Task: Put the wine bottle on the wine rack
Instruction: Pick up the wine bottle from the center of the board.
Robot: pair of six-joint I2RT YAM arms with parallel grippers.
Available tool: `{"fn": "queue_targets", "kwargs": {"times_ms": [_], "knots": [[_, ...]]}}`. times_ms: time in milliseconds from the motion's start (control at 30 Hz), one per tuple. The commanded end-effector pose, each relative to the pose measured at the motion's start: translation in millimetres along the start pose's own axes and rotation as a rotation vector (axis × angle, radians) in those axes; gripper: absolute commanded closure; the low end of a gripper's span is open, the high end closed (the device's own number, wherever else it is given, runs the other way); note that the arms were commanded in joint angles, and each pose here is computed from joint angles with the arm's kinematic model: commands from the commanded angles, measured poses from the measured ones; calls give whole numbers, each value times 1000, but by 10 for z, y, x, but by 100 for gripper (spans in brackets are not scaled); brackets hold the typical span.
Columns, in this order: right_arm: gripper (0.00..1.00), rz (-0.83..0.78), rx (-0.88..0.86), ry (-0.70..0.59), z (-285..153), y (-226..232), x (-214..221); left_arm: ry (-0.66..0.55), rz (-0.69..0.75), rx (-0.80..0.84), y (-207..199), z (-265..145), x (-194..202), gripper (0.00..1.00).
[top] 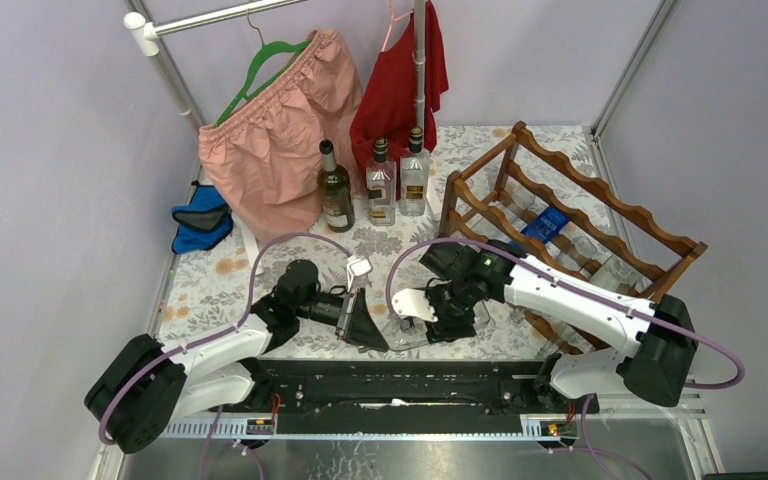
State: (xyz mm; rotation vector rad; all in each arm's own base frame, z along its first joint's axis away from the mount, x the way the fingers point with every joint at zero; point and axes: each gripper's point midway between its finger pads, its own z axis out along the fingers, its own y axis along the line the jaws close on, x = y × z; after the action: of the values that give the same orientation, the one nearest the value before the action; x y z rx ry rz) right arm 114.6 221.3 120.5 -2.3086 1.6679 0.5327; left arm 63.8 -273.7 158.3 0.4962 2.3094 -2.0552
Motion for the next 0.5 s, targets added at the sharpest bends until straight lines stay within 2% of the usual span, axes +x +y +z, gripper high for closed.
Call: {"fn": "queue_targets", "kwargs": {"times_ms": [0, 67, 133, 233, 467], "knots": [[24, 20, 17, -100, -164, -90, -319, -15, 97, 55, -128, -15, -45, 100], [9, 41, 15, -106, -209, -107, -371, -22, 94, 51, -109, -13, -49, 100], [4, 52, 19, -114, -246, -132, -414, -27, 86, 53, -84, -12, -42, 100], [1, 55, 13, -137, -303, -141, -494, -41, 68, 62, -66, -8, -45, 100], [0, 63, 1, -183, -401, -129, -598, -85, 49, 80, -60, -2, -85, 100]]}}
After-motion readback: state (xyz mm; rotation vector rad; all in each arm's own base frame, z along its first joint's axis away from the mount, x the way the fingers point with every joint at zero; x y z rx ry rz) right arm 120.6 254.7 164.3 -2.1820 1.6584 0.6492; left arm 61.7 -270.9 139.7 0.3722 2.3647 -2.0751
